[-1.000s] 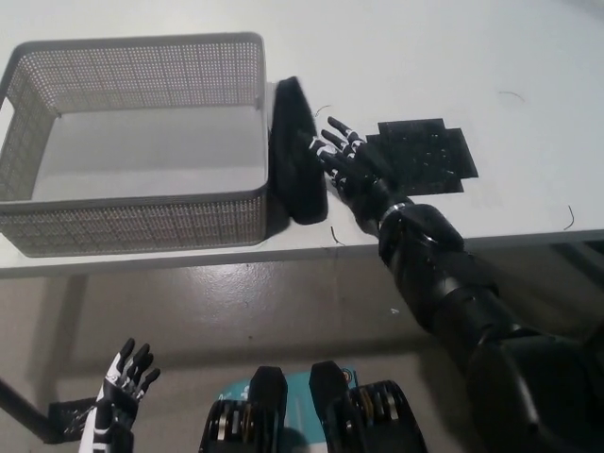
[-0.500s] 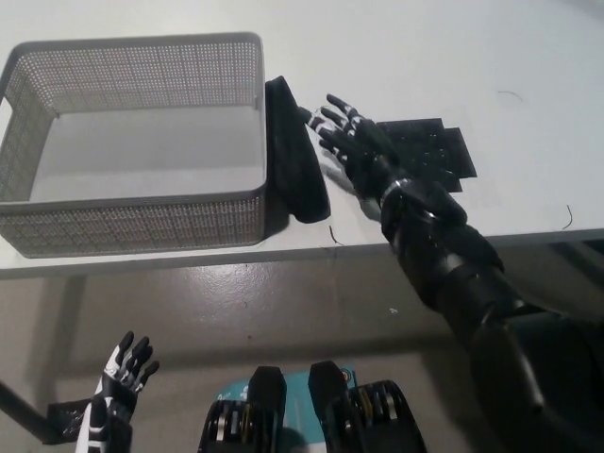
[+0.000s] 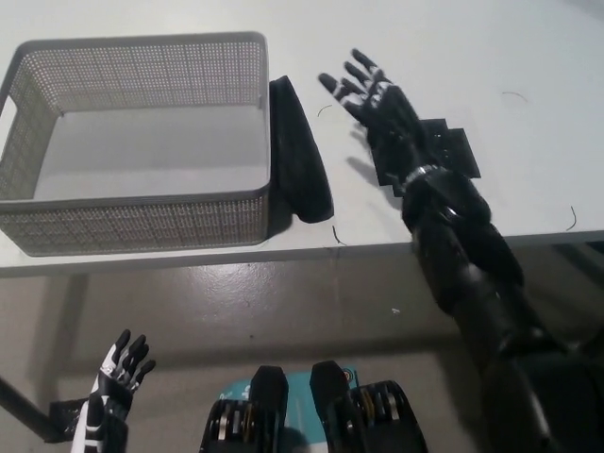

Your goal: Use the right hand to push the pencil case on the right hand side to the container on the left side

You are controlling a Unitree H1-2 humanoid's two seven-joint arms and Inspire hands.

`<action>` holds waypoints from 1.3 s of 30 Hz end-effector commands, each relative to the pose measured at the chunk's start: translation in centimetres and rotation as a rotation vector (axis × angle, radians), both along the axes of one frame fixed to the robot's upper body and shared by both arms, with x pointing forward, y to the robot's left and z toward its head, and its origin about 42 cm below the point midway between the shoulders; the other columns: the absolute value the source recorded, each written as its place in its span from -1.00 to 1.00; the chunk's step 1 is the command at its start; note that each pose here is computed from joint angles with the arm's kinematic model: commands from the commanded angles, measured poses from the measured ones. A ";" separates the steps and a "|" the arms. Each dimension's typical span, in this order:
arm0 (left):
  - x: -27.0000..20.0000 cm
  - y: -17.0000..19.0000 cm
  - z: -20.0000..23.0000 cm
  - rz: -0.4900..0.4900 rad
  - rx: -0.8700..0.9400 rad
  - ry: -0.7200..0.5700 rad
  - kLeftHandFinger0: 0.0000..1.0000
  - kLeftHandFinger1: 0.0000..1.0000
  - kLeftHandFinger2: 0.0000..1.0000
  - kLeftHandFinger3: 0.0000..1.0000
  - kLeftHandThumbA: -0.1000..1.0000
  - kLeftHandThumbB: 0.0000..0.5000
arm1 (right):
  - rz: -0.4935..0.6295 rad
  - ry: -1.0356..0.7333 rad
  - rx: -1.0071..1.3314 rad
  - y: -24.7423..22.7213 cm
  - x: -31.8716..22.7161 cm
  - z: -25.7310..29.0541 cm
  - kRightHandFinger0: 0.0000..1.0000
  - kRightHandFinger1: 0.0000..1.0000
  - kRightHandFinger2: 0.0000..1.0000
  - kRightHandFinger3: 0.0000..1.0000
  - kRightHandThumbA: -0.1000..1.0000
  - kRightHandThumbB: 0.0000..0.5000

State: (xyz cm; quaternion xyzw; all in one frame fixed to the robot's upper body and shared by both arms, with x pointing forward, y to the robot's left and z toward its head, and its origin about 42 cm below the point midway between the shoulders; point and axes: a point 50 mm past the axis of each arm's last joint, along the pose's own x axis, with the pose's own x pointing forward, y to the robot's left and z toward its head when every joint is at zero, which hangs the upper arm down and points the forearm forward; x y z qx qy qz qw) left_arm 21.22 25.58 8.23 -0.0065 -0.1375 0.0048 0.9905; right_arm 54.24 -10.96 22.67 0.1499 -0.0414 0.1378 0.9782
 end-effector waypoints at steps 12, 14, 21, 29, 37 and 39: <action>0.0 0.2 0.8 -0.031 0.003 -0.056 1.00 1.00 1.00 1.00 1.00 0.02 | -0.101 -0.626 -0.015 -14.4 -22.6 6.5 1.00 1.00 1.00 1.00 1.00 0.25; 0.1 0.3 0.8 -0.026 0.006 -0.057 1.00 1.00 1.00 1.00 1.00 0.04 | -0.107 -0.637 -0.024 -14.9 -24.5 5.8 1.00 1.00 1.00 1.00 1.00 0.27; 0.4 0.5 0.9 -0.029 0.009 -0.061 1.00 1.00 1.00 1.00 1.00 0.05 | -0.153 -0.577 -0.080 -17.0 -31.3 1.8 1.00 1.00 1.00 1.00 1.00 0.27; 0.6 0.8 1.0 -0.019 0.011 -0.063 1.00 1.00 1.00 1.00 1.00 0.08 | -0.139 -0.402 -0.093 -17.1 -35.1 -3.5 1.00 1.00 1.00 1.00 1.00 0.18; 1.1 1.1 1.1 -0.008 0.024 -0.067 1.00 1.00 1.00 1.00 1.00 0.09 | -0.115 -0.218 -0.115 -15.7 -34.5 -8.8 1.00 1.00 1.00 1.00 1.00 0.17; 1.3 1.4 1.2 -0.001 0.034 -0.069 1.00 1.00 1.00 1.00 1.00 0.09 | -0.107 -0.186 -0.107 -15.1 -33.5 -9.6 1.00 1.00 1.00 1.00 1.00 0.28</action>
